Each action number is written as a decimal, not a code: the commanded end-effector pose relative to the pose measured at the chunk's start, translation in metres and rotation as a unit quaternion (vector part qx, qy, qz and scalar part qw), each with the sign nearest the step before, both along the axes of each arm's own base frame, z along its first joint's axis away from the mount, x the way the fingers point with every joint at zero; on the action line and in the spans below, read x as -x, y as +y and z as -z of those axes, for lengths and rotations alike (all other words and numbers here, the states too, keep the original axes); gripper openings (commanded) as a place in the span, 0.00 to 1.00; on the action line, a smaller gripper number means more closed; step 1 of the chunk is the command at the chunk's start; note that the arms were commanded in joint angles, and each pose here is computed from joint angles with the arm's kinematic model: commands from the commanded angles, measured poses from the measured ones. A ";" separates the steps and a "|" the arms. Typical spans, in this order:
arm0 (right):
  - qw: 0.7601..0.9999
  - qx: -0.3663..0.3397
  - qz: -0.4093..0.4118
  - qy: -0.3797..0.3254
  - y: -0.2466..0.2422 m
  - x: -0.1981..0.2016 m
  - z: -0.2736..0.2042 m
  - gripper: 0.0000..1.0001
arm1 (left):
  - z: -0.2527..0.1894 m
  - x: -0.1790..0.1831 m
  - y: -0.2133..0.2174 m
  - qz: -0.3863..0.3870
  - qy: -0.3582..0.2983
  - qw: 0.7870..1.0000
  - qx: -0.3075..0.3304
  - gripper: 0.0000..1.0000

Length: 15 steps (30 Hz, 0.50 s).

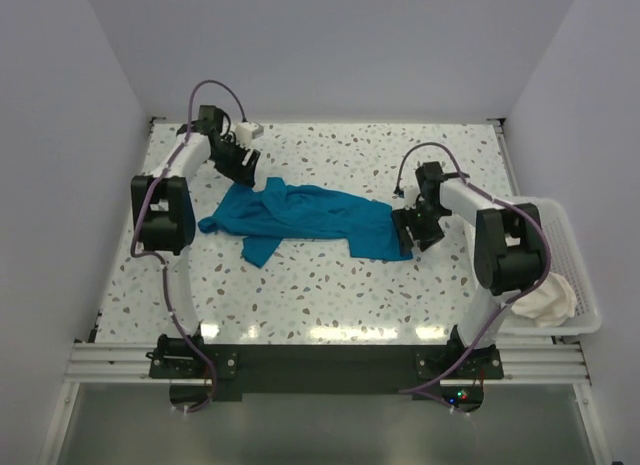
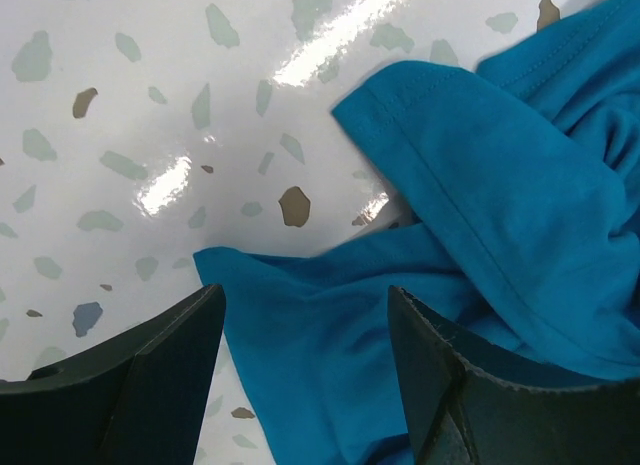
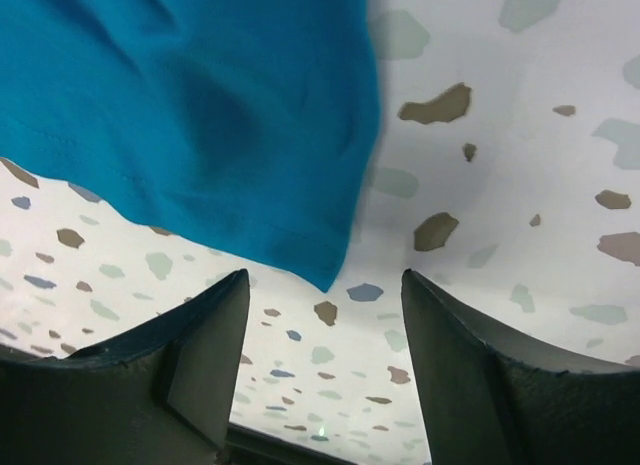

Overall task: Fold and stack the t-shirts
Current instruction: Flatten the tshirt out

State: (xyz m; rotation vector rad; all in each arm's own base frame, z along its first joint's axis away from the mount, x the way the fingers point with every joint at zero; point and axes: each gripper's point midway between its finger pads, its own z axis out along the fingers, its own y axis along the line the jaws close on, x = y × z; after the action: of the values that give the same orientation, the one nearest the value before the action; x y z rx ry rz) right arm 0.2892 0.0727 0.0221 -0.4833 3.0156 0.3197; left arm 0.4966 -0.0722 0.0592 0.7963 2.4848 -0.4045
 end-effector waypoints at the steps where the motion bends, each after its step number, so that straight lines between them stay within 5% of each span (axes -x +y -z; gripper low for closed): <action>1: 0.997 0.028 0.013 -0.069 0.011 -0.018 -0.007 0.66 | -0.032 -0.003 0.003 -0.010 -0.043 0.999 0.001 0.71; 8: 0.995 0.068 -0.008 -0.071 0.016 -0.014 0.018 0.63 | -0.033 0.001 0.008 -0.015 -0.046 0.999 -0.011 0.71; 11: 0.996 0.078 -0.017 -0.046 0.012 -0.004 0.028 0.42 | -0.035 -0.003 0.008 -0.013 -0.055 0.998 -0.012 0.72; 12: 0.996 0.083 -0.020 -0.038 0.010 -0.002 0.030 0.19 | -0.035 -0.004 0.006 -0.010 -0.057 0.998 -0.012 0.72; 13: 0.995 0.087 -0.021 -0.032 0.008 0.001 0.031 0.08 | -0.036 -0.008 0.004 -0.006 -0.065 0.998 -0.012 0.72; 15: 0.995 0.087 -0.028 -0.028 0.006 0.004 0.029 0.00 | -0.035 -0.013 -0.003 0.004 -0.075 0.997 -0.016 0.73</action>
State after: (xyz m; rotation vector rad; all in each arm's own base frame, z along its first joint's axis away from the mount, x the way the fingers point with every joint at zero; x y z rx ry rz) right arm 0.2957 0.0822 0.0117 -0.5536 2.9377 0.0595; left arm 0.4891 -0.0671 0.0610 0.7952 2.4847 -0.3544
